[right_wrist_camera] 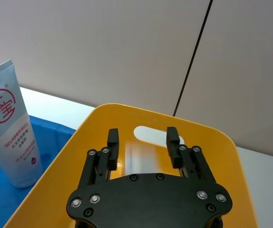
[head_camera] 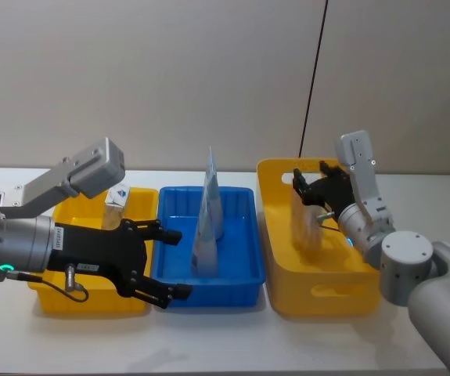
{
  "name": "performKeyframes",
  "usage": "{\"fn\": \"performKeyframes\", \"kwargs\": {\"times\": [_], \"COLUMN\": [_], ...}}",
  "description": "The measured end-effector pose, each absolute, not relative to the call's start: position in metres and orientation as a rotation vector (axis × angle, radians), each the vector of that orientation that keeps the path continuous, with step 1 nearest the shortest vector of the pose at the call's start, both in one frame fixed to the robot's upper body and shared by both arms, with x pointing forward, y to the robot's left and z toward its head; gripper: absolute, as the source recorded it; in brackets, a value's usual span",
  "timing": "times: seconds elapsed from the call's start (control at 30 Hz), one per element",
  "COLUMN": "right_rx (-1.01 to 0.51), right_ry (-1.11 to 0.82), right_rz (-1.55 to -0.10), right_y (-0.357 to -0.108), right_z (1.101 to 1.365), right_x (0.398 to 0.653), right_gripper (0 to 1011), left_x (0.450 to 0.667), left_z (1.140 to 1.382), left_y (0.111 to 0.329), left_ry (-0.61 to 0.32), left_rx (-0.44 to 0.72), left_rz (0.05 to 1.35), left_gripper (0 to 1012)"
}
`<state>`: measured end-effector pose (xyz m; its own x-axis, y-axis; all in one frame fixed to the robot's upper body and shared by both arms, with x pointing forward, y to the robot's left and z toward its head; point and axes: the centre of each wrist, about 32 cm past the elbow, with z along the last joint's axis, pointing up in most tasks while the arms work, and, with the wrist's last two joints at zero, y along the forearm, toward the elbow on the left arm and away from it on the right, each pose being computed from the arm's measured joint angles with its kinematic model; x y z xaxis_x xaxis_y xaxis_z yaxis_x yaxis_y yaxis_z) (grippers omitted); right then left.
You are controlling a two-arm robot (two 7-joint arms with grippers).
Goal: Bimanual collaborative sorting of washing and personal care products
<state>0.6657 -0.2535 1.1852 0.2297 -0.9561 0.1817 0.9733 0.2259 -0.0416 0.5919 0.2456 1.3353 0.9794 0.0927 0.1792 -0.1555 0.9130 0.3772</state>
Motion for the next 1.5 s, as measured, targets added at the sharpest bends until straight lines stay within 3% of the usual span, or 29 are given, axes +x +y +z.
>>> {"fn": "performKeyframes", "kwargs": {"times": [0.2, 0.5, 0.97, 1.5], "right_rx": [-0.155, -0.134, -0.059, 0.021], "right_ry": [-0.134, -0.145, -0.130, -0.065], "right_rz": [-1.349, -1.358, -1.290, -1.201], "right_y": [-0.252, -0.251, -0.248, -0.243], "right_z": [1.185, 1.188, 1.201, 1.214], "right_x": [0.666, 0.667, 0.646, 0.581], "right_gripper": [763, 1000, 1004, 1004], "left_x": [0.592, 0.592, 0.592, 0.592], "left_z": [1.335, 1.335, 1.335, 1.335], "left_y": [0.246, 0.246, 0.246, 0.246], "left_ry": [-0.159, -0.159, -0.159, -0.159], "left_rx": [0.401, 0.400, 0.400, 0.401], "left_rz": [0.128, 0.128, 0.128, 0.128], "left_gripper": [1001, 1001, 1001, 1001]}}
